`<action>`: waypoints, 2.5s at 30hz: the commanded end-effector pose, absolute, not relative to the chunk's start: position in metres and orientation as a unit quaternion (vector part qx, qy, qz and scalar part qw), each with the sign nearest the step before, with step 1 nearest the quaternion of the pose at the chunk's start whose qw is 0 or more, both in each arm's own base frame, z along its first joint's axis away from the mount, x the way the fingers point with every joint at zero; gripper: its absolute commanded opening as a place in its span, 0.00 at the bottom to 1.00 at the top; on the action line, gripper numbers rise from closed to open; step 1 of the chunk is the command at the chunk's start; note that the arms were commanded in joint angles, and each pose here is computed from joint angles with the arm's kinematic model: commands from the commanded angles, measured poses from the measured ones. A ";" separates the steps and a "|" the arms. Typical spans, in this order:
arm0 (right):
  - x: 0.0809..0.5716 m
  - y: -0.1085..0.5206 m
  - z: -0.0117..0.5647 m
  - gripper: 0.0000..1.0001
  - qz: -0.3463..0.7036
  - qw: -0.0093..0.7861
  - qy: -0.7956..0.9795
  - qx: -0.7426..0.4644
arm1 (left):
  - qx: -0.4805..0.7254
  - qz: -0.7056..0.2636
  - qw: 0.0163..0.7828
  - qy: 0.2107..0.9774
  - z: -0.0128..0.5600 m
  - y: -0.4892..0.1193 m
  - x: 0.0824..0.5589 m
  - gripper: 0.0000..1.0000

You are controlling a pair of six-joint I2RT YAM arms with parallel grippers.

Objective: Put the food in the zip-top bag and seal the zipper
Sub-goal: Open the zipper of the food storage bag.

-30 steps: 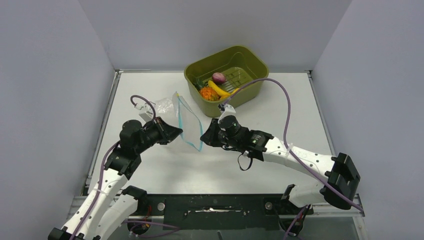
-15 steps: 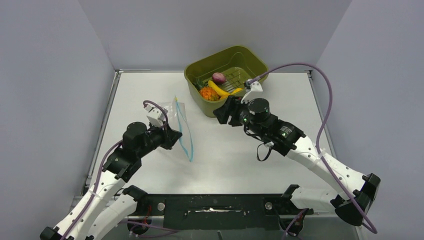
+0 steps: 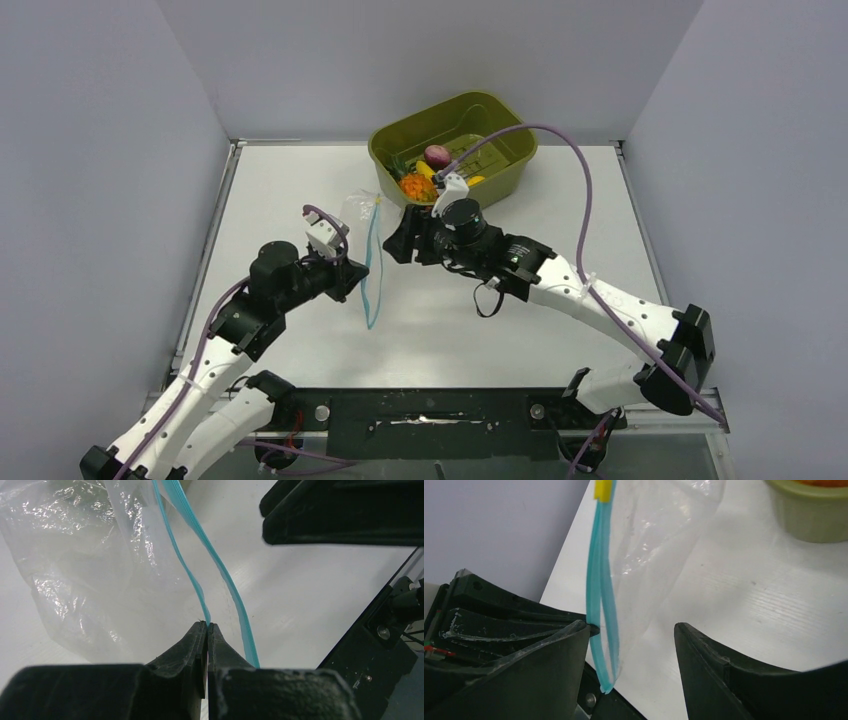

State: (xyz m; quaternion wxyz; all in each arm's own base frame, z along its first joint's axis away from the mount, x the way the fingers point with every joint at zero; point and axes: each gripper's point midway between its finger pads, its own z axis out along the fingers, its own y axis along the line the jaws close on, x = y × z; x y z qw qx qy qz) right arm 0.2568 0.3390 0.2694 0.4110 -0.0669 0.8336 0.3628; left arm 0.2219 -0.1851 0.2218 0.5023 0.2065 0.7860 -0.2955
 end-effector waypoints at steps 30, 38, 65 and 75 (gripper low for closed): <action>0.272 0.344 0.230 0.02 0.310 0.404 0.860 -0.012 | 0.076 -0.310 0.555 0.768 0.293 -0.169 0.232 0.00; 0.264 0.364 0.236 0.00 0.356 0.385 0.852 -0.004 | -0.025 -0.248 0.591 0.767 0.311 -0.128 0.241 0.00; 0.266 0.392 0.249 0.00 0.414 0.368 0.832 0.037 | 0.105 -0.336 0.552 0.756 0.262 -0.192 0.247 0.35; 0.266 0.388 0.240 0.00 0.408 0.367 0.835 0.041 | 0.146 -0.317 0.554 0.756 0.241 -0.193 0.248 0.22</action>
